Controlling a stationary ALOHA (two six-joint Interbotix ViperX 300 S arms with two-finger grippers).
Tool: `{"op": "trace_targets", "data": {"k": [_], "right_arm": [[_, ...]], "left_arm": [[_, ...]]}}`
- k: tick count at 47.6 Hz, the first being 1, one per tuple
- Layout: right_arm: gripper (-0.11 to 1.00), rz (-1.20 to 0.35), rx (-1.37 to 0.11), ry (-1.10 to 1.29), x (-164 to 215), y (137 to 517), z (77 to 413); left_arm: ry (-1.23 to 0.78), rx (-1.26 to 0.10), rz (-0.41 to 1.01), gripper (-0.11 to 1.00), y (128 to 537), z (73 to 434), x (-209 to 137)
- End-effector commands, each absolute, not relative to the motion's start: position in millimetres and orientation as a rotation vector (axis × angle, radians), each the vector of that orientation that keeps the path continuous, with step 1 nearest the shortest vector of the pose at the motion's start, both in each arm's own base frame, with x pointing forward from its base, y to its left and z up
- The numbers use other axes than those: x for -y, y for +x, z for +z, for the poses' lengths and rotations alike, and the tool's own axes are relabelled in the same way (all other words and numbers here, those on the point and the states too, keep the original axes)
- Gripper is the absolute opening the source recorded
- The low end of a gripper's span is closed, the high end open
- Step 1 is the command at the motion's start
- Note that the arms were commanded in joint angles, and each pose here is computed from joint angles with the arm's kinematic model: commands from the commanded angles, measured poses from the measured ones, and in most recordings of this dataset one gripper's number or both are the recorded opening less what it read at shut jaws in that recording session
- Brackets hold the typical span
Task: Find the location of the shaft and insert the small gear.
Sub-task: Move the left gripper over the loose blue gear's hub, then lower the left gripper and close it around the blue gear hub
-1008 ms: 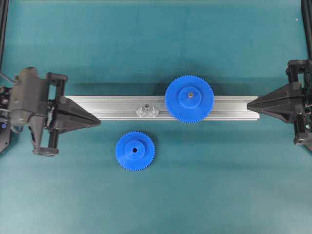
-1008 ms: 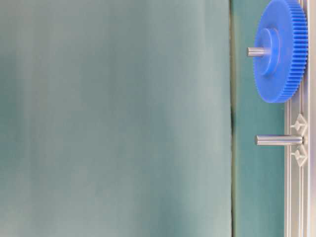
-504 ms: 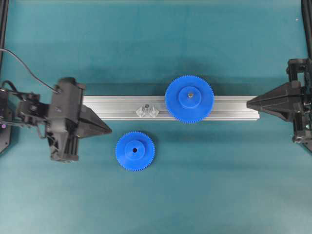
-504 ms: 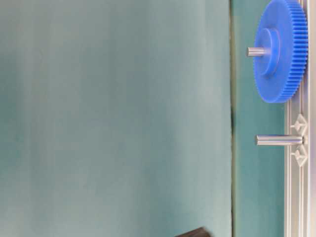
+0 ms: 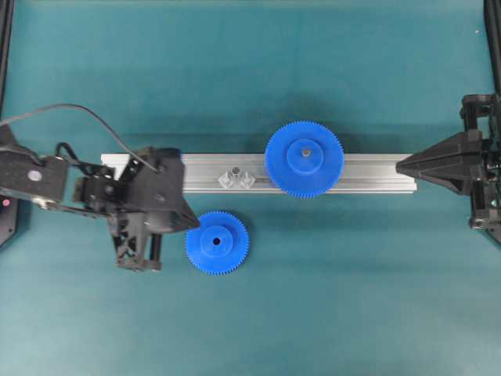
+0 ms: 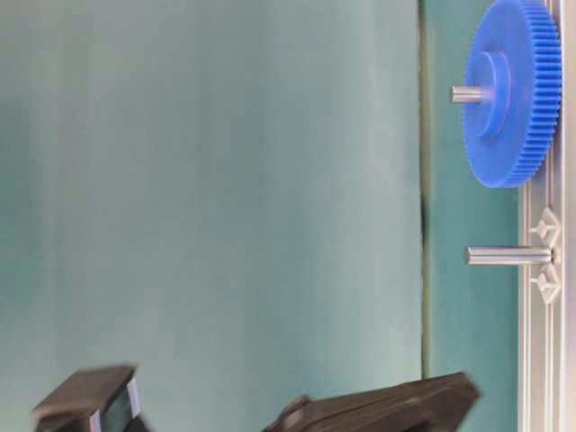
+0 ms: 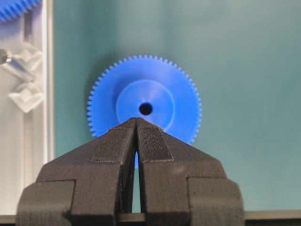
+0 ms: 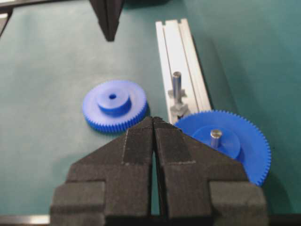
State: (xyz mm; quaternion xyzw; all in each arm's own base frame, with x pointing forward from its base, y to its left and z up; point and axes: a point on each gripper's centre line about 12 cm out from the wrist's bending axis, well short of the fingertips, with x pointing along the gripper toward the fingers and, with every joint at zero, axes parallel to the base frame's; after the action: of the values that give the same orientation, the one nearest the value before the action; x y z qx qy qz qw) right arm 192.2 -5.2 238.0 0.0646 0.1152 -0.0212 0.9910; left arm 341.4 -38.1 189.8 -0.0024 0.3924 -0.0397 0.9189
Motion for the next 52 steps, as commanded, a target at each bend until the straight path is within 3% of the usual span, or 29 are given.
{"op": "trace_targets", "data": {"k": [1, 52], "right_arm": [[-0.01, -0.046, -0.225, 0.139, 5.9, 194.1, 241.4], [-0.01, -0.049, -0.246, 0.139, 6.0, 190.3, 233.5]], "left_arm": [[-0.002, -0.775, -0.092, 0.01, 351.4, 201.5, 42.4], [0.019, -1.064, -0.075, 0.01, 396.7, 168.9, 47.6]]}}
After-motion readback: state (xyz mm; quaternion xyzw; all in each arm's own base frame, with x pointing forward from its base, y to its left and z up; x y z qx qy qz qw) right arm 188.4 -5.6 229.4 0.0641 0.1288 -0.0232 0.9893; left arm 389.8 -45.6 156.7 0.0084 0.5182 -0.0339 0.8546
